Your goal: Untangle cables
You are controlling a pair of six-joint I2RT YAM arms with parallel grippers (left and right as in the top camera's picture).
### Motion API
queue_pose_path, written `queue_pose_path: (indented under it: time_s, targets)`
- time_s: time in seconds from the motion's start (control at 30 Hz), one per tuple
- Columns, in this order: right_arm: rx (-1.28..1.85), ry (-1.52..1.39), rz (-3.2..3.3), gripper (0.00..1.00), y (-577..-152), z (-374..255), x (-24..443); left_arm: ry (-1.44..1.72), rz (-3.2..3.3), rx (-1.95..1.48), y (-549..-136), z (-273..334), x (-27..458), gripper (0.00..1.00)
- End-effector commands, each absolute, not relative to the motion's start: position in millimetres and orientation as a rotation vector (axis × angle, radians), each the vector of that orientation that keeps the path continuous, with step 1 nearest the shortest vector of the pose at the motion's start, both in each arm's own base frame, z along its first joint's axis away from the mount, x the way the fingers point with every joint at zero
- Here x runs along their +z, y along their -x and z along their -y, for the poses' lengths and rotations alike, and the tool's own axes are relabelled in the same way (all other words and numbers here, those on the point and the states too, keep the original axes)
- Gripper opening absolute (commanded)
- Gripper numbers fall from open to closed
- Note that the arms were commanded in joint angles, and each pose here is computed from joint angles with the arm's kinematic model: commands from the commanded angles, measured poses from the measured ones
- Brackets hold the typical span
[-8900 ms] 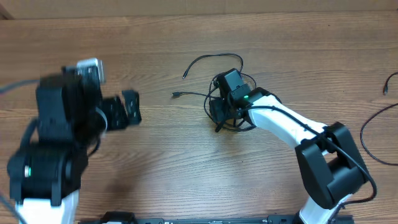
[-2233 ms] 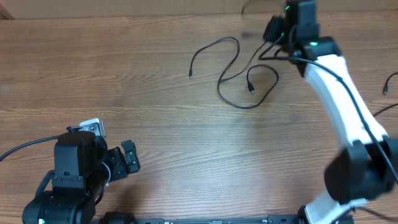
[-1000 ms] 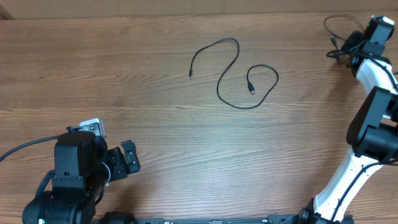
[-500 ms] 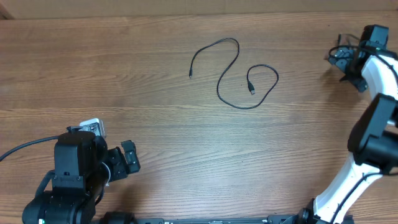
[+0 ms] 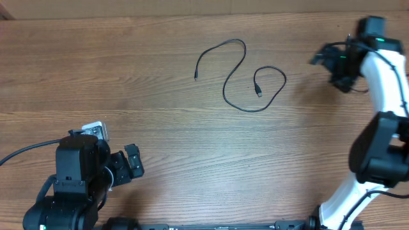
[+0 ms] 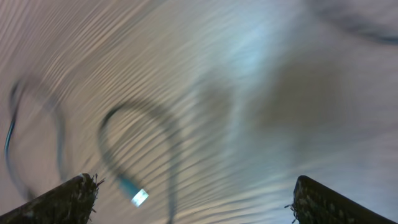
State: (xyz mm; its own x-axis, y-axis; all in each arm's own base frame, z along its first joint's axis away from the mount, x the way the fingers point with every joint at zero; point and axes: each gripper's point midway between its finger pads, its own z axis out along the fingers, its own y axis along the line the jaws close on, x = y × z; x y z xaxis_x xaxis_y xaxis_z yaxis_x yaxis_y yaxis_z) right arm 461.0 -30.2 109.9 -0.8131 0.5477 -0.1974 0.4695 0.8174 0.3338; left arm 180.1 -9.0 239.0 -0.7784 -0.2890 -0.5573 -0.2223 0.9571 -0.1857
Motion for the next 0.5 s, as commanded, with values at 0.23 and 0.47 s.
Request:
queue_pose_path:
  time_s: [0.23, 0.47]
  targets:
    - [0.319, -0.178, -2.7, 1.0, -480, -104, 96, 0.396, -2.477, -0.139, -181, 6, 243, 1.0]
    - [0.244, -0.128, -2.558, 0.99, -494, -161, 96, 0.396, -2.477, -0.139, -181, 6, 243, 1.0]
